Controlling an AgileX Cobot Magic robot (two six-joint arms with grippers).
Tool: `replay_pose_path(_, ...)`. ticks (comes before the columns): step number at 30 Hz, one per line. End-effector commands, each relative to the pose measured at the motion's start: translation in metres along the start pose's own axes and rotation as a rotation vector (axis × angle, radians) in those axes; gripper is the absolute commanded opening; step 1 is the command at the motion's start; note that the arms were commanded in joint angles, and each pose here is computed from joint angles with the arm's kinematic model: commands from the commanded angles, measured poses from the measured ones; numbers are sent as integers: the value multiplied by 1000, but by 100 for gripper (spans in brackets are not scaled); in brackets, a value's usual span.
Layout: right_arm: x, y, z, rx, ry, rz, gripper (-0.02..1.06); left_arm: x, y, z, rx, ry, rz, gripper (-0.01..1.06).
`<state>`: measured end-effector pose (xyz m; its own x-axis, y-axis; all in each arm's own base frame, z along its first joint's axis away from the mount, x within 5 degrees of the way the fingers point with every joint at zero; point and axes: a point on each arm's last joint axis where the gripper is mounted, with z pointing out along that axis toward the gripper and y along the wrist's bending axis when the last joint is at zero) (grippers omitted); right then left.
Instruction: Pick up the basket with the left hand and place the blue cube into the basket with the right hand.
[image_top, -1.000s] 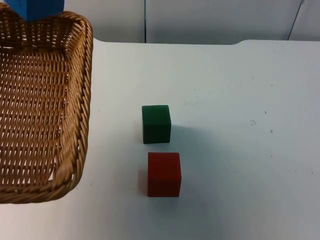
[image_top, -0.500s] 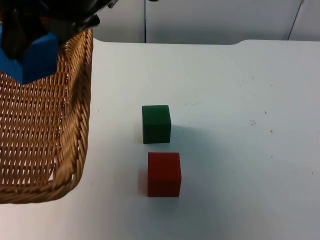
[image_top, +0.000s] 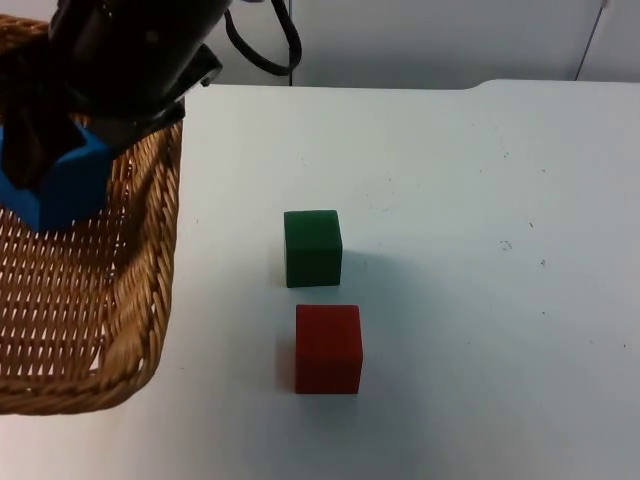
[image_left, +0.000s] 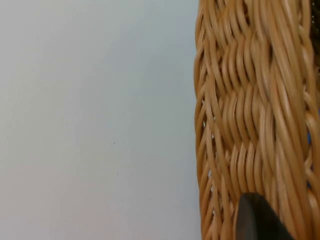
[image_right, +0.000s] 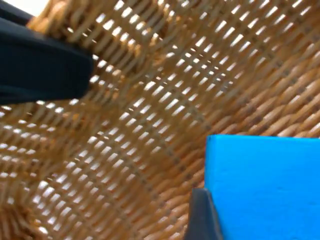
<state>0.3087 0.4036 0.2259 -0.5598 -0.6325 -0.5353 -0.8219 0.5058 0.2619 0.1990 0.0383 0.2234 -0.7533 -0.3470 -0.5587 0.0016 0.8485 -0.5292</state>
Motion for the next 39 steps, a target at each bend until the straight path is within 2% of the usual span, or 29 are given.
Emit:
replay_pose_path(1, -2, 6, -2, -28, -22, 1, 62, -2, -3, -1, 29, -22, -27, 0)
replay_pose_path(2, -3, 7, -2, -36, -25, -1, 78, -2, -3, -1, 29, -22, -27, 0)
replay_pose_path(4, -4, 8, -5, -37, -34, -2, 102, -2, -3, -1, 29, -22, -27, 0)
replay_pose_path(6, -5, 9, -9, -37, -41, -5, 105, -2, -3, -1, 29, -22, -27, 0)
replay_pose_path(11, -12, 12, -27, -8, -84, -41, 105, -2, -3, -1, 29, -22, -27, 0)
replay_pose_path(16, -21, 15, -61, 77, -134, -123, 104, -2, -3, -1, 29, -22, -27, 0)
replay_pose_path(19, -27, 19, -99, 176, -180, -216, 104, -3, 0, 1, 18, -23, -34, 0)
replay_pose_path(21, -28, 21, -110, 194, -187, -239, 104, -4, 4, 3, 3, -21, -45, 0)
replay_pose_path(25, -30, 34, -149, 201, -231, -301, 104, -4, 17, 16, -24, 12, -94, 0)
replay_pose_path(29, -26, 47, -192, 207, -267, -359, 104, -18, 28, 34, 37, 50, -96, 0)
replay_pose_path(33, -18, 57, -220, 203, -265, -385, 104, -32, 39, 45, 40, 61, -107, 0)
replay_pose_path(36, -8, 64, -229, 157, -272, -409, 104, -35, 42, 53, 53, 63, -118, 0)
replay_pose_path(39, 12, 73, -238, 92, -316, -433, 104, -32, 49, 68, 25, 96, -98, 0)
